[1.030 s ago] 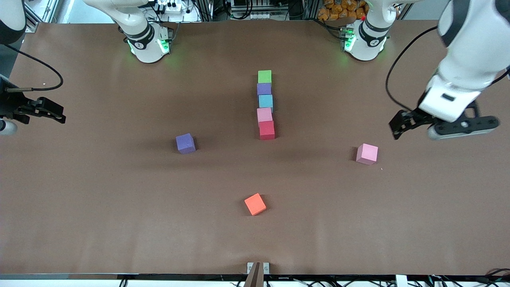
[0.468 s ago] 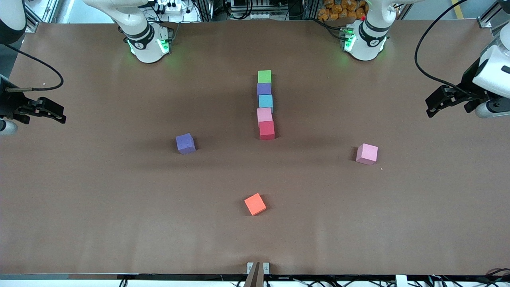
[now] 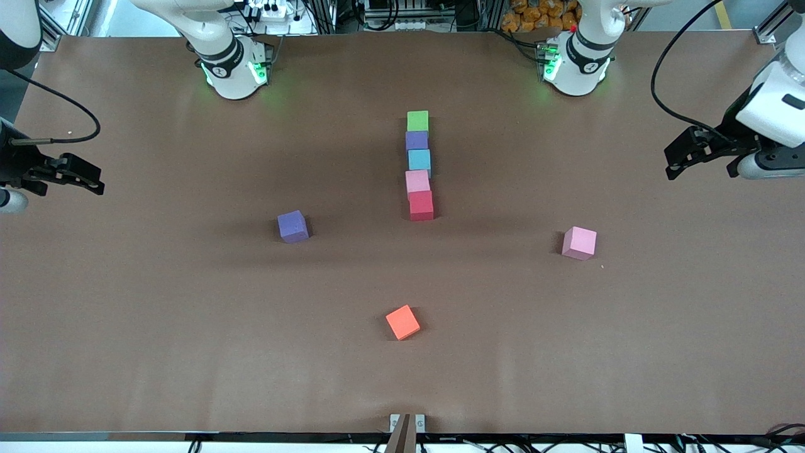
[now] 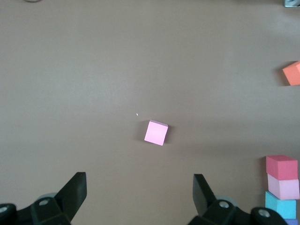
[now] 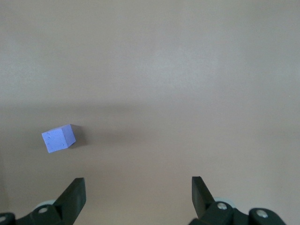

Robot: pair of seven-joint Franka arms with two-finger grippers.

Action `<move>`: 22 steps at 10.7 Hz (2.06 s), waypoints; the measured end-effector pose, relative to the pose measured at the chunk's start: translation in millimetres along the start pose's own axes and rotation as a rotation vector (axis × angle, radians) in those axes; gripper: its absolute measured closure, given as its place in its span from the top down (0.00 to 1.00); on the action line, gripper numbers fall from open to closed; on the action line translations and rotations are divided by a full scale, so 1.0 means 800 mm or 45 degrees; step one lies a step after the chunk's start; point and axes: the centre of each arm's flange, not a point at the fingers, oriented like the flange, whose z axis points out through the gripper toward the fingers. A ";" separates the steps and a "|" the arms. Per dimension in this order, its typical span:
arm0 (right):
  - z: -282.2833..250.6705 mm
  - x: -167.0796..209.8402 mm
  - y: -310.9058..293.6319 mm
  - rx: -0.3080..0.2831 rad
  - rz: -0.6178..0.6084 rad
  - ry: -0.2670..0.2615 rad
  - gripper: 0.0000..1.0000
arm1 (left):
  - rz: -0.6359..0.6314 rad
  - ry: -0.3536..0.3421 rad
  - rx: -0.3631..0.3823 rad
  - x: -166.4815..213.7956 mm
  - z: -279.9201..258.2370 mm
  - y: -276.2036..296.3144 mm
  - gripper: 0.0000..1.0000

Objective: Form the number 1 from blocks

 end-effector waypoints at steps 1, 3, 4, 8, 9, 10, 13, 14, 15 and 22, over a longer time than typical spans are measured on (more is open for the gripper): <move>0.000 0.000 0.000 0.000 0.000 0.000 1.00 | 0.011 -0.012 -0.010 -0.001 0.000 -0.006 1.00; 0.000 0.000 0.000 0.000 0.000 0.000 1.00 | 0.022 -0.024 -0.010 -0.002 -0.001 -0.005 1.00; 0.000 0.000 0.000 0.000 0.000 0.000 1.00 | 0.034 -0.035 -0.009 -0.004 -0.002 -0.006 1.00; 0.000 0.000 0.000 0.000 0.000 0.000 1.00 | 0.028 -0.046 -0.007 -0.005 -0.003 -0.019 1.00; 0.000 0.000 0.000 0.000 0.000 0.000 1.00 | 0.026 -0.054 -0.006 -0.006 -0.003 -0.019 1.00; 0.000 0.000 0.000 0.000 0.000 0.000 1.00 | 0.023 -0.064 -0.005 -0.007 -0.002 -0.021 1.00; 0.000 0.000 0.000 0.000 0.000 0.001 1.00 | 0.016 -0.100 -0.001 -0.009 0.004 -0.025 1.00; 0.000 0.000 0.000 0.000 0.000 0.001 1.00 | 0.016 -0.118 0.000 -0.010 0.007 -0.025 1.00; 0.000 0.000 0.000 0.000 0.000 0.001 1.00 | 0.014 -0.139 0.002 -0.011 0.011 -0.026 1.00; 0.000 0.000 0.002 0.000 0.004 0.001 1.00 | 0.008 -0.152 0.003 -0.009 0.016 -0.029 1.00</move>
